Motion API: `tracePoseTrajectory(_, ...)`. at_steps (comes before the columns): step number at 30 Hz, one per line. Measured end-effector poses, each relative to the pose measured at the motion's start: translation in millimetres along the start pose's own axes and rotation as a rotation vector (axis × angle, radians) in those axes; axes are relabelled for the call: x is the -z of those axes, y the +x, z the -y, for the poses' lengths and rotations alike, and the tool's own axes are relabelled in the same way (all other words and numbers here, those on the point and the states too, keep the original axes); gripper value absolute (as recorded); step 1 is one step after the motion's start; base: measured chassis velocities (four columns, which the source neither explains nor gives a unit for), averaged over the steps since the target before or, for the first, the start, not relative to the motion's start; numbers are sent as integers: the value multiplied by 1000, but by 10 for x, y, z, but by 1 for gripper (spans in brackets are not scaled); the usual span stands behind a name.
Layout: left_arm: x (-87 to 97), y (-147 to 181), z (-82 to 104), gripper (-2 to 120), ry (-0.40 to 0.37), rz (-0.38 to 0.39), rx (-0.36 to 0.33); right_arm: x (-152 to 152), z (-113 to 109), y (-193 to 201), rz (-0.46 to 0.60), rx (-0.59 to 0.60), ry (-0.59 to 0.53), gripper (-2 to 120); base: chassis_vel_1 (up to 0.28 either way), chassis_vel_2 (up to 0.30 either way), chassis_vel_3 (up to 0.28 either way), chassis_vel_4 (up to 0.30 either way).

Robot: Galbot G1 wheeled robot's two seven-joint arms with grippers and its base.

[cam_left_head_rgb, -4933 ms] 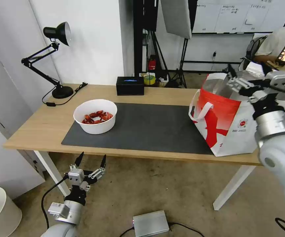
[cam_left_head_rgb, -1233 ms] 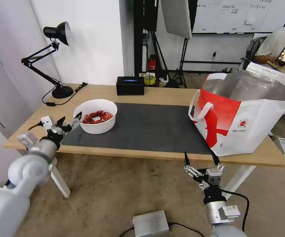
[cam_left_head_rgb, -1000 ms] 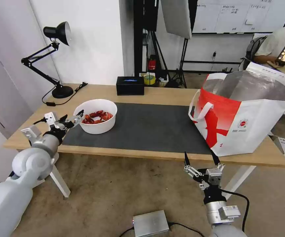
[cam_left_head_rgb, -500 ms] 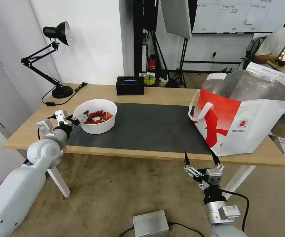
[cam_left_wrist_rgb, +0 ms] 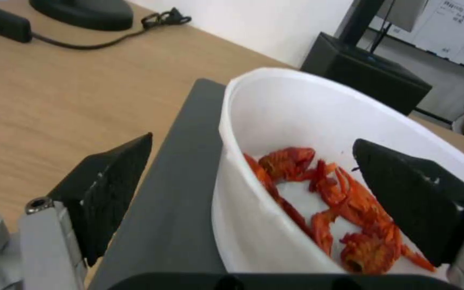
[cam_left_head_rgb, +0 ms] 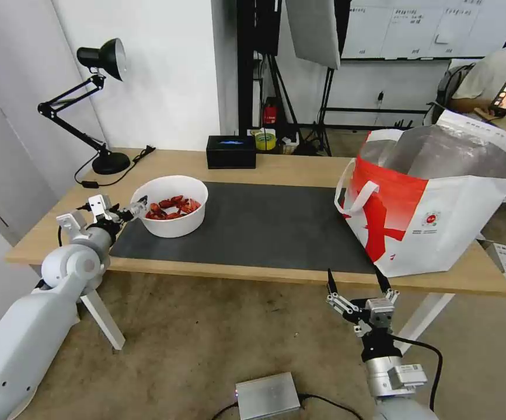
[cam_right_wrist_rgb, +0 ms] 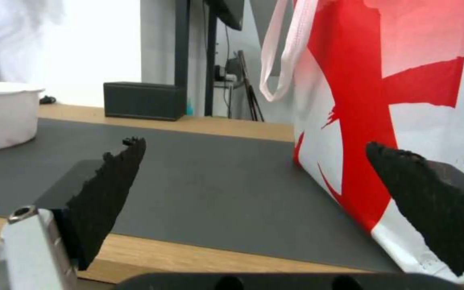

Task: Pick up the trash from the table and place it into the takeout bag.

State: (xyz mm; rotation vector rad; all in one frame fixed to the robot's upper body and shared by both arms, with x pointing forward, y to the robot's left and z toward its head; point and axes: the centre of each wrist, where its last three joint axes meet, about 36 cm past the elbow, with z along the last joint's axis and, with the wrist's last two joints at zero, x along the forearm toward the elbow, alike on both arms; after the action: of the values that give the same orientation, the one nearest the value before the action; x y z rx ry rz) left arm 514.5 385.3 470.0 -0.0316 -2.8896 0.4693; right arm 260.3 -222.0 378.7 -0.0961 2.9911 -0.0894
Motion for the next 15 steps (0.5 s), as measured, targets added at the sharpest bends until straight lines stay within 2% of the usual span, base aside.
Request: tracePoseTrajectory(15,-95,52,-6,95,-1,-35,-9,0,0,0,0,0,0,100,0,0,0,0)
